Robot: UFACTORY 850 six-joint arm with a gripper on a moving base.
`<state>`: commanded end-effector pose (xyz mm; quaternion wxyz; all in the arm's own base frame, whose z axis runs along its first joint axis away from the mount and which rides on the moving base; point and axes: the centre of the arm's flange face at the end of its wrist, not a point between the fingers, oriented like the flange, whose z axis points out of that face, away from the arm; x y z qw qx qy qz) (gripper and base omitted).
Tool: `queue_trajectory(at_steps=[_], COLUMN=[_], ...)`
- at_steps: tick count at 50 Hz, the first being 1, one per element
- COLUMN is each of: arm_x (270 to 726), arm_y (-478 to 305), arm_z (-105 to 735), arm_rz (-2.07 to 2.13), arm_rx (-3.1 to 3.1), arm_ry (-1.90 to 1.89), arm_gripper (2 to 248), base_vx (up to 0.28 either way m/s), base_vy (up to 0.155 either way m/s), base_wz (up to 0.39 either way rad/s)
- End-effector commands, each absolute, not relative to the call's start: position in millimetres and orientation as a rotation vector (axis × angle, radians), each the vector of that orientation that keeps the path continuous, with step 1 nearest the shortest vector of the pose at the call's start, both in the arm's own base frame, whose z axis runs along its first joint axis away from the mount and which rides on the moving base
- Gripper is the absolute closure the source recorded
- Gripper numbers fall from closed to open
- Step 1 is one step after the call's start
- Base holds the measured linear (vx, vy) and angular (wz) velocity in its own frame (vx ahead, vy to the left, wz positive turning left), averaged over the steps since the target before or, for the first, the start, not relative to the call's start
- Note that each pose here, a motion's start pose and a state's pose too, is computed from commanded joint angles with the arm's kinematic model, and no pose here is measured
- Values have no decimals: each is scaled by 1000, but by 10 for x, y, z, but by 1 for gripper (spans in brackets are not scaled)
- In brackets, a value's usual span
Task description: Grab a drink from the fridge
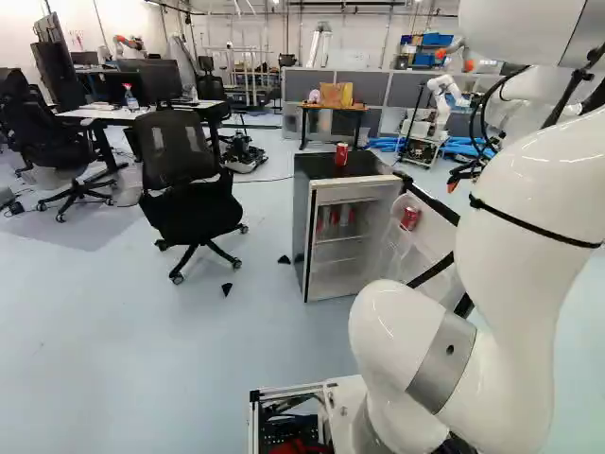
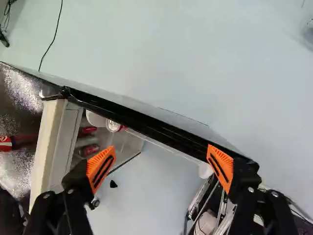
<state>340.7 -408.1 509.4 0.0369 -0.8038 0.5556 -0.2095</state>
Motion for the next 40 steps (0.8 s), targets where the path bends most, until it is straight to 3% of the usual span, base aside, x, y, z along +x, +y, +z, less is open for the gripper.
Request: queue_trajectory(at_steps=[40], arm_x=[3562], arm_y=[-4729], arm_z=[4896], arm_rz=[-478], arm_rx=[-2338], arm_ry=[1750], arm_gripper=[3], base_vx=[0], base_vy=[0], base_wz=[0])
